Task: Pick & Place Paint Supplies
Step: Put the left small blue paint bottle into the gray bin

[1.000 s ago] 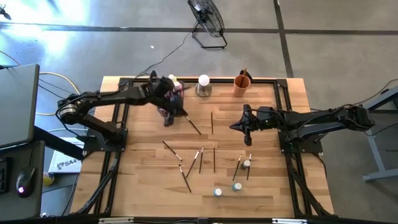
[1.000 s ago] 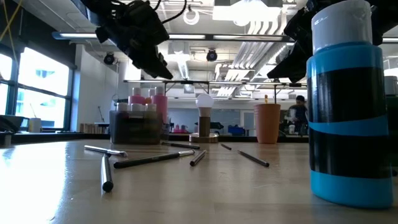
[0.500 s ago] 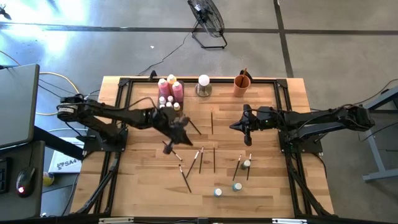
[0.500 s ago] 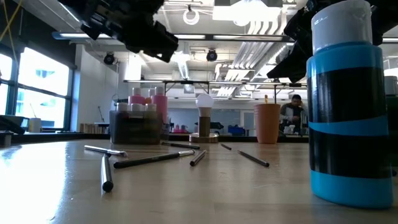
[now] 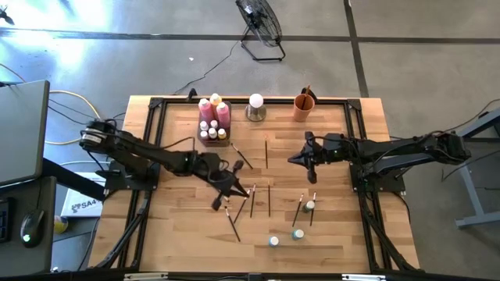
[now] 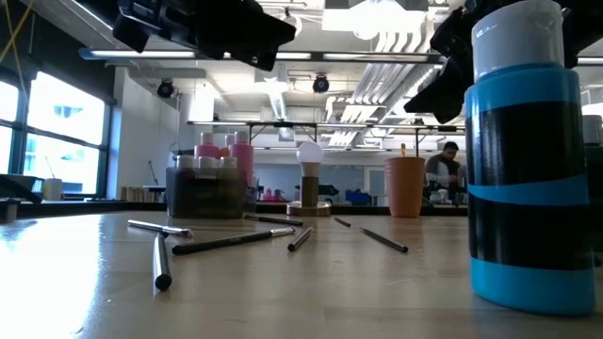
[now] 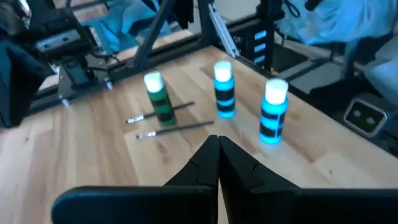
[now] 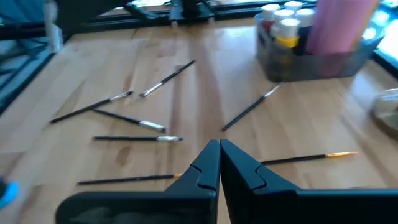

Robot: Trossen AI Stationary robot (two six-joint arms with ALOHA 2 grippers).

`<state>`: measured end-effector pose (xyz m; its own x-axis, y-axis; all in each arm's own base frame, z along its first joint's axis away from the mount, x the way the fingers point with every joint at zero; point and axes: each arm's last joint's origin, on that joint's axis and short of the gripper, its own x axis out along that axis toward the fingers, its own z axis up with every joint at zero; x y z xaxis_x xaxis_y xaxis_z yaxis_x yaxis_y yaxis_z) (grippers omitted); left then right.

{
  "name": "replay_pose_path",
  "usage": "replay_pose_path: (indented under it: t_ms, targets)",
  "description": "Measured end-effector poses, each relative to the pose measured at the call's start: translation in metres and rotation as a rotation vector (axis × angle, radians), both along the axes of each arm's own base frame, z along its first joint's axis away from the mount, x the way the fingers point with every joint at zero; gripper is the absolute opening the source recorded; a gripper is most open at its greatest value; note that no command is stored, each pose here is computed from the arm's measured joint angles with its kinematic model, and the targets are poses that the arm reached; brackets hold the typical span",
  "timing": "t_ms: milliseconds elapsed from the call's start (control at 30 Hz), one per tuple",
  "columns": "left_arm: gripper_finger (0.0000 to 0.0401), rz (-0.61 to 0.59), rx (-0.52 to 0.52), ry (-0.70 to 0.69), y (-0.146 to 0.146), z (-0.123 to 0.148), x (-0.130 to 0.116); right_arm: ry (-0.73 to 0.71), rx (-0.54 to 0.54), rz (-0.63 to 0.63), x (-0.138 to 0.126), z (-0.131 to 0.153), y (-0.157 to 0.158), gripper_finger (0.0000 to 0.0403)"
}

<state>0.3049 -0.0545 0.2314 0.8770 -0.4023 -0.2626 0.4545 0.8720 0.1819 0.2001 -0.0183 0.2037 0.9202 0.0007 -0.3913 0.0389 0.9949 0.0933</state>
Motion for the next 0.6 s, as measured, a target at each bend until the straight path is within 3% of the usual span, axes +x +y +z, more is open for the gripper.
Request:
replay_pose_path:
  t_ms: [233, 367, 600]
  targets:
    - [0.0000, -0.059, -0.089, -0.033, -0.029, -0.020, 0.014, -0.057, 0.021, 0.118, -0.004, 0.009, 0.014, 0.0004]
    - [0.0004, 0.041, -0.146, -0.069, -0.039, -0.031, 0.024, -0.089, 0.013, 0.135, -0.007, 0.015, 0.019, 0.0004]
    - [0.0079, 0.079, -0.151, 0.008, -0.044, -0.035, 0.051, -0.119, -0.003, 0.128, -0.007, 0.018, 0.019, 0.0004]
